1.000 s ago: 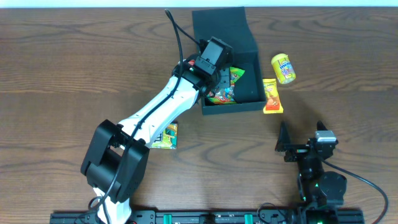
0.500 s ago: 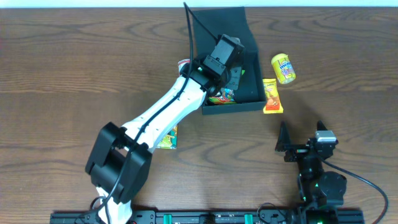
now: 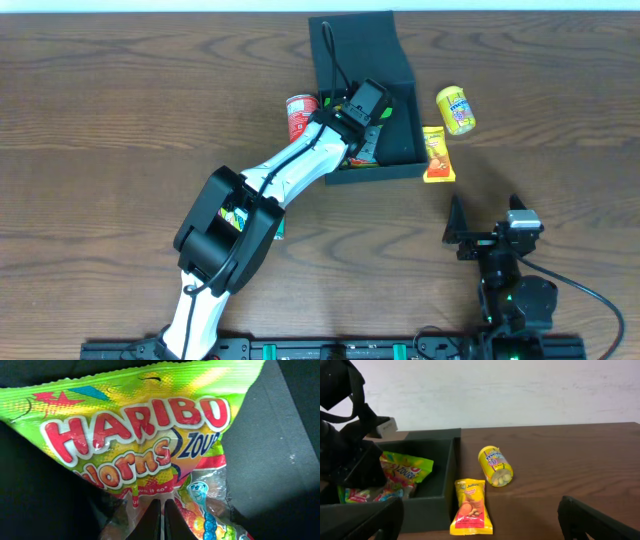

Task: Pack container
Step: 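Lower the bag into the box and open the left gripper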

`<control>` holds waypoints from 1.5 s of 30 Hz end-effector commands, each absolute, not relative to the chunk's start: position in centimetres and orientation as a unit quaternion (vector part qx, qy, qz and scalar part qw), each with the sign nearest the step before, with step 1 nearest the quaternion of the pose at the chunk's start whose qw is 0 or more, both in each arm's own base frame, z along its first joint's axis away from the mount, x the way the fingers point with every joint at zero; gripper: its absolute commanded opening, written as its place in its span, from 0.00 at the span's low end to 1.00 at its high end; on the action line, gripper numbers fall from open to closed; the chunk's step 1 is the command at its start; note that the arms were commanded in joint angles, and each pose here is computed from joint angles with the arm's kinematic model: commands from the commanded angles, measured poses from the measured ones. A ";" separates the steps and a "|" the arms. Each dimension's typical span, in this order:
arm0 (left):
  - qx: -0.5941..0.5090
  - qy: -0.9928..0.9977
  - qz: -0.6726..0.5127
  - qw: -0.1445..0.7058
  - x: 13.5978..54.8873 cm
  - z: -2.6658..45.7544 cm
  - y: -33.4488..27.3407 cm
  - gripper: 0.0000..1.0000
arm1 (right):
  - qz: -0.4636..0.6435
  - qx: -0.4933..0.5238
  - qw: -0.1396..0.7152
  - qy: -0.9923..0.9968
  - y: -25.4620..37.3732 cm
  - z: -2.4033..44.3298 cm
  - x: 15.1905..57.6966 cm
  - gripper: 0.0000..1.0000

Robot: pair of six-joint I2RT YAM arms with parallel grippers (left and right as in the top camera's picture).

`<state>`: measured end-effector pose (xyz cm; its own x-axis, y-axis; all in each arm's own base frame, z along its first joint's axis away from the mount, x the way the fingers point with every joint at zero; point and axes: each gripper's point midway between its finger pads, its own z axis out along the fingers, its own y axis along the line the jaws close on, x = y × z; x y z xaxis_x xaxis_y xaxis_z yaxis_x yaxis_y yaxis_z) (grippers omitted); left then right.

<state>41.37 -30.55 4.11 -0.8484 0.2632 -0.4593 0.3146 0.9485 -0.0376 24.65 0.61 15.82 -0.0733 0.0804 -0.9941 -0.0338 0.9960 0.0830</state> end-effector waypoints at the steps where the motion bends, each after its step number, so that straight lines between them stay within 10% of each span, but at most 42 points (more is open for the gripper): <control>1: 0.143 0.964 -0.016 0.224 42.3 2.6 -28.4 0.06 | 0.042 0.022 0.679 0.733 0.4 15.7 24.6 0.99; 21: 0.128 0.975 -0.011 0.183 41.6 2.8 -25.9 0.06 | 0.042 0.022 0.679 0.733 0.4 15.7 24.6 0.99; 37: 0.169 0.912 -0.051 0.370 41.1 23.0 -25.3 0.06 | 0.042 0.022 0.679 0.732 0.4 15.7 24.6 0.99; 45: 0.205 0.921 0.046 0.329 40.3 22.6 -19.4 0.06 | 0.042 0.022 0.679 0.733 0.4 15.7 24.6 0.99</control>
